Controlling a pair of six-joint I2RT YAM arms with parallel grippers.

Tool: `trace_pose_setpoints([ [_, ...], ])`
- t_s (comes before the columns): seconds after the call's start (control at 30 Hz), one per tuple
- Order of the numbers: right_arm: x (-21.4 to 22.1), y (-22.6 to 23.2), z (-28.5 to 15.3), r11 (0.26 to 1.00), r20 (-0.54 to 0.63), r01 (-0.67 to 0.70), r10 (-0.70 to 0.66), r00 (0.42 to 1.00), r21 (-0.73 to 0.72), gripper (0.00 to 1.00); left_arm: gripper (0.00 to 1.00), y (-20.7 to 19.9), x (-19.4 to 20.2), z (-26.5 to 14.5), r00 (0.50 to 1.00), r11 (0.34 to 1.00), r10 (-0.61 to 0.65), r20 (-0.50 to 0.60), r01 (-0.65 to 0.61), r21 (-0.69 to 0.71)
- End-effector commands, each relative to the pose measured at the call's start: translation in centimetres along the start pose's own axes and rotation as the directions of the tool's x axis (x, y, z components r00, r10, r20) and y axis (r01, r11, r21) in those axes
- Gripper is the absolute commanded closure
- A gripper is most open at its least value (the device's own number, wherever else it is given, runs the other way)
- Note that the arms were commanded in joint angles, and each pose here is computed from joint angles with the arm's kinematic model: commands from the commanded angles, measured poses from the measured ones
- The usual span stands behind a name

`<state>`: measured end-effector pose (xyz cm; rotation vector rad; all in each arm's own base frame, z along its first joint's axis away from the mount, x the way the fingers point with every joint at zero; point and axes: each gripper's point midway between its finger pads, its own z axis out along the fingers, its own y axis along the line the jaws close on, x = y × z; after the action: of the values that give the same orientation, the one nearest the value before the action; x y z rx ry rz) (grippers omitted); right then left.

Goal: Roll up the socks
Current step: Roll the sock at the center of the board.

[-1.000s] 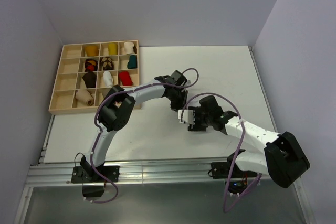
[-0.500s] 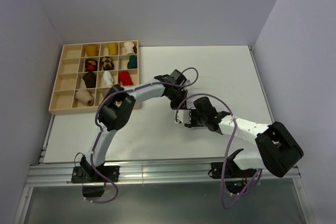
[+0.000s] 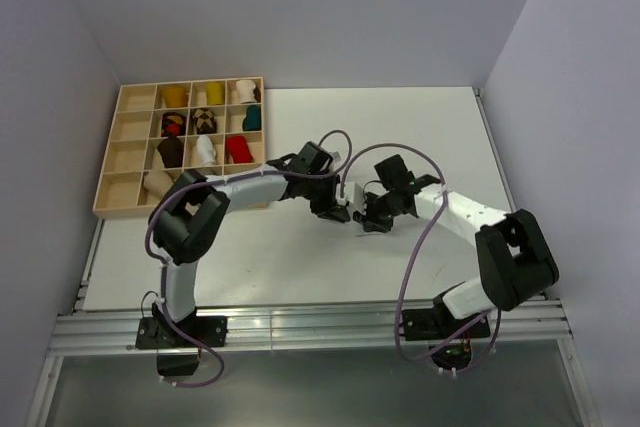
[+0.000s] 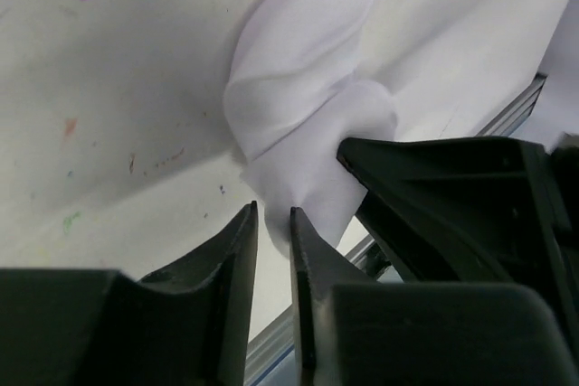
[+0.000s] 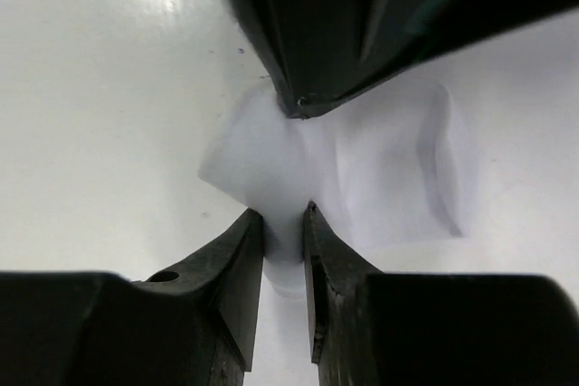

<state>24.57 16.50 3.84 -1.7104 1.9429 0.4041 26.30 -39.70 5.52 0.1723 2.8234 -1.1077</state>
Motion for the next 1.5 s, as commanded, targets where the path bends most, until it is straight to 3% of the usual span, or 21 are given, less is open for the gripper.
trace_pose_setpoints([
  [0.0,-1.0,2.5,-1.2,0.973,0.026,-0.109,0.116,0.993,-0.206,0.72,0.73,-3.7,-2.6,-3.3,0.984,0.996,-0.014,0.18,-0.002,0.088],
  [0.23,-0.2,3.0,-0.2,0.902,-0.067,-0.235,0.226,0.972,-0.361,0.71,0.7,-1.5,-3.3,-6.0,0.926,0.999,-0.012,0.378,-0.001,0.035],
  [0.33,-0.1,2.6,0.1,0.855,-0.098,-0.299,0.285,0.954,-0.423,0.71,0.69,-0.1,-3.6,-7.0,0.883,0.998,0.052,0.466,-0.036,-0.042],
  [0.47,-0.6,0.5,0.6,0.789,-0.138,-0.387,0.368,0.92,-0.477,0.7,0.63,-0.5,-4.4,-7.6,0.788,0.975,0.221,0.575,-0.181,-0.127],
  [0.6,-0.3,0.3,0.4,0.681,-0.225,-0.486,0.44,0.869,-0.547,0.7,0.58,-1.3,-3.7,-7.0,0.72,0.933,0.354,0.597,-0.317,-0.171],
  [0.8,0.5,-1.0,1.5,0.681,-0.275,-0.542,0.469,0.839,-0.493,0.7,0.52,-3.1,-3.6,-5.3,0.649,0.845,0.511,0.563,-0.501,-0.189],
  [1.1,1.5,-1.4,2.1,0.687,-0.309,-0.574,0.484,0.819,-0.445,0.69,0.49,-3.3,-2.1,-1.2,0.626,0.74,0.642,0.443,-0.658,-0.142],
  [1.47,2.1,-2.2,2.4,0.707,-0.326,-0.596,0.501,0.802,-0.381,0.64,0.48,-3.1,-1.3,1.1,0.664,0.735,0.65,0.371,-0.673,-0.083],
])
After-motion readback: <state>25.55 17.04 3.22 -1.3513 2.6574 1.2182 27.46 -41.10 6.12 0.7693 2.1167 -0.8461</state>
